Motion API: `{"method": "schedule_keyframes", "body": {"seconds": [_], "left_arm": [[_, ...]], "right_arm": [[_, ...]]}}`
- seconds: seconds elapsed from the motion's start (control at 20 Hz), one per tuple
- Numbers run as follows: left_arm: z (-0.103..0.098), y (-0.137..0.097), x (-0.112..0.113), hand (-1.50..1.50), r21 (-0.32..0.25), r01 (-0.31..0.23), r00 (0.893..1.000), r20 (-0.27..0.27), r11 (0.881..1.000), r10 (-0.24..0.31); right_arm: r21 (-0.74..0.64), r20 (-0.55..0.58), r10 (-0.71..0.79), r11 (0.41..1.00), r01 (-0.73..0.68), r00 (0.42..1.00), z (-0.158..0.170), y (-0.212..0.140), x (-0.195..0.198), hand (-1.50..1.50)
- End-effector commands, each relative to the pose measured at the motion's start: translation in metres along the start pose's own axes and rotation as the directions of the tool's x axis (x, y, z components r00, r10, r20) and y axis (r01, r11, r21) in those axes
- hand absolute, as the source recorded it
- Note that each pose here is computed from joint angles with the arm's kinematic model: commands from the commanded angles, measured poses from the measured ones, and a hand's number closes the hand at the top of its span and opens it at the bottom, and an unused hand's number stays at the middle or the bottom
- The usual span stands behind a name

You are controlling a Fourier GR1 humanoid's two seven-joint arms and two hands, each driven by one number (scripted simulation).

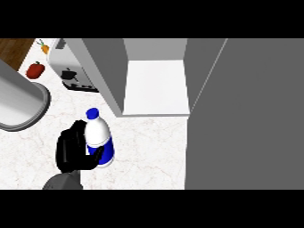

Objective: Pick up the bottled water, place it into the cabinet and close the cabinet

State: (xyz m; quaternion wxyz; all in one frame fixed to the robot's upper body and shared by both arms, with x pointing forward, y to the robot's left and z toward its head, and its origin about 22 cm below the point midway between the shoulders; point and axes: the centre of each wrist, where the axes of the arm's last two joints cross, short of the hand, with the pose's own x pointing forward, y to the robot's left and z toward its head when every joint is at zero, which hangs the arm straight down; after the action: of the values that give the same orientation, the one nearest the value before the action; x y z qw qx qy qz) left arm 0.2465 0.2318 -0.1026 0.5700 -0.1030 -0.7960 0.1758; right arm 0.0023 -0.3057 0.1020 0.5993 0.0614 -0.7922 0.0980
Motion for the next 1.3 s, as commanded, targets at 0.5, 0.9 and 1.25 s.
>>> {"method": "schedule_keyframes", "body": {"seconds": [0.5, 0.9, 1.25], "left_arm": [[-0.015, -0.139, 0.059, 1.5, -0.249, -0.047, 0.999, 0.0, 0.967, 0.049], [-0.023, -0.213, 0.091, 1.5, -0.278, -0.01, 0.998, -0.056, 0.961, -0.006], [-0.053, -0.263, 0.101, 1.5, -0.207, 0.094, 0.996, 0.018, 0.974, -0.092]], "right_arm": [[-0.013, 0.08, -0.001, 1.0, 0.002, 0.997, -0.018, 0.009, 0.02, -1.5], [-0.004, 0.077, -0.012, 1.0, 0.013, 0.997, -0.019, 0.012, 0.023, -1.5], [0.023, 0.081, -0.005, 1.0, 0.003, 0.997, -0.021, -0.006, 0.02, -1.5]]}}
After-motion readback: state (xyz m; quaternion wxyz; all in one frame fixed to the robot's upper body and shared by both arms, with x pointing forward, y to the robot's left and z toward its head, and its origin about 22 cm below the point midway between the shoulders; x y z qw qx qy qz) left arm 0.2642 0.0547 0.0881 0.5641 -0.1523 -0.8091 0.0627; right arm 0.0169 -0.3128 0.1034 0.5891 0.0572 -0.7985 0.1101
